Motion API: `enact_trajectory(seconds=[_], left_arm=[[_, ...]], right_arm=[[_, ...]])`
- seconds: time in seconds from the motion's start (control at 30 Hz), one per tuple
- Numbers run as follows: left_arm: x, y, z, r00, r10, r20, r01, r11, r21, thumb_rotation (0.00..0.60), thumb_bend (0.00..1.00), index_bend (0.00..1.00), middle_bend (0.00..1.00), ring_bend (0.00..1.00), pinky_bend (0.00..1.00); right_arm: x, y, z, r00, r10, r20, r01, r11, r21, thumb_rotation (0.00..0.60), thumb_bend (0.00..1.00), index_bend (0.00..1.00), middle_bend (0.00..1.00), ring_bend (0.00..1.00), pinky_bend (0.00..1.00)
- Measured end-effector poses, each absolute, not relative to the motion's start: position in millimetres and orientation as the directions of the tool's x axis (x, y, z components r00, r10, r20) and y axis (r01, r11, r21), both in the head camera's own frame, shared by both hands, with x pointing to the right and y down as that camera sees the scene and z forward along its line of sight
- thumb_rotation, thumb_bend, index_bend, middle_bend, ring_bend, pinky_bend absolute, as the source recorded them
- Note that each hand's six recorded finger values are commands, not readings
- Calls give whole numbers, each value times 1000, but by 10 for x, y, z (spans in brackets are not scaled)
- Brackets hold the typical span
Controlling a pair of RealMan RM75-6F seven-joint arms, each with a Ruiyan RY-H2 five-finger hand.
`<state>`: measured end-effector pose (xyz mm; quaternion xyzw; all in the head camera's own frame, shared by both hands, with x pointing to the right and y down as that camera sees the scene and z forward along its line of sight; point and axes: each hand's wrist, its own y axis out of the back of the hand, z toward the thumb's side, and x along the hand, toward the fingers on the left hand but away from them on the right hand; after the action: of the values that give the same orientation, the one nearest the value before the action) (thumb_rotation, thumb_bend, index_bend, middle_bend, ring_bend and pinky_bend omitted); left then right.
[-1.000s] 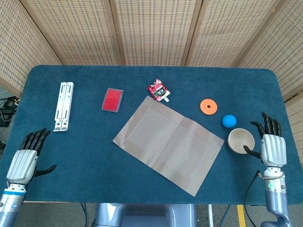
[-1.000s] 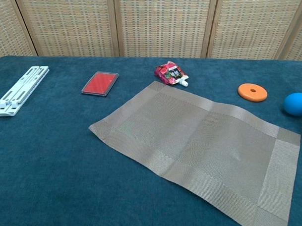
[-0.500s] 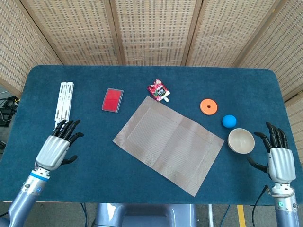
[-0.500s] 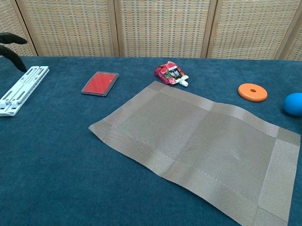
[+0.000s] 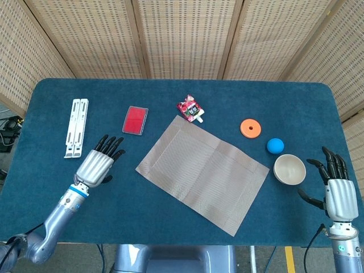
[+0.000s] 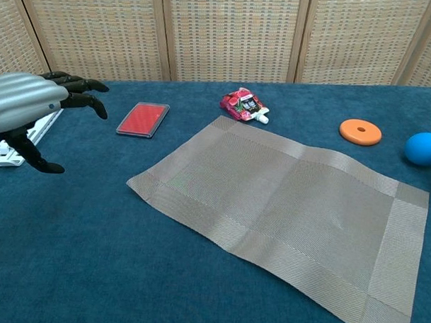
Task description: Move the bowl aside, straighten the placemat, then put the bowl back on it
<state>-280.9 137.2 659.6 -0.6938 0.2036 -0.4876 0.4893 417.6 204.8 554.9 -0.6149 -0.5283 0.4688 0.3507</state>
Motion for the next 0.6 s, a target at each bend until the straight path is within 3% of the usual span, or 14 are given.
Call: enact_trajectory(seconds=[0.17, 0.6], left_arm=[[-2748, 1350, 6752, 430, -752, 500, 215, -453, -865, 600, 33, 131, 0, 0, 0], [-2500, 1284, 7067, 433, -738, 517, 255, -450, -856, 600, 35, 125, 0, 0, 0]], right_arm=[[4190, 2042, 5556, -3, 978, -208, 324, -196, -926, 600, 272, 273, 0, 0, 0], [4257, 2008, 5554, -24, 978, -206, 330, -186, -925, 600, 271, 273, 0, 0, 0]])
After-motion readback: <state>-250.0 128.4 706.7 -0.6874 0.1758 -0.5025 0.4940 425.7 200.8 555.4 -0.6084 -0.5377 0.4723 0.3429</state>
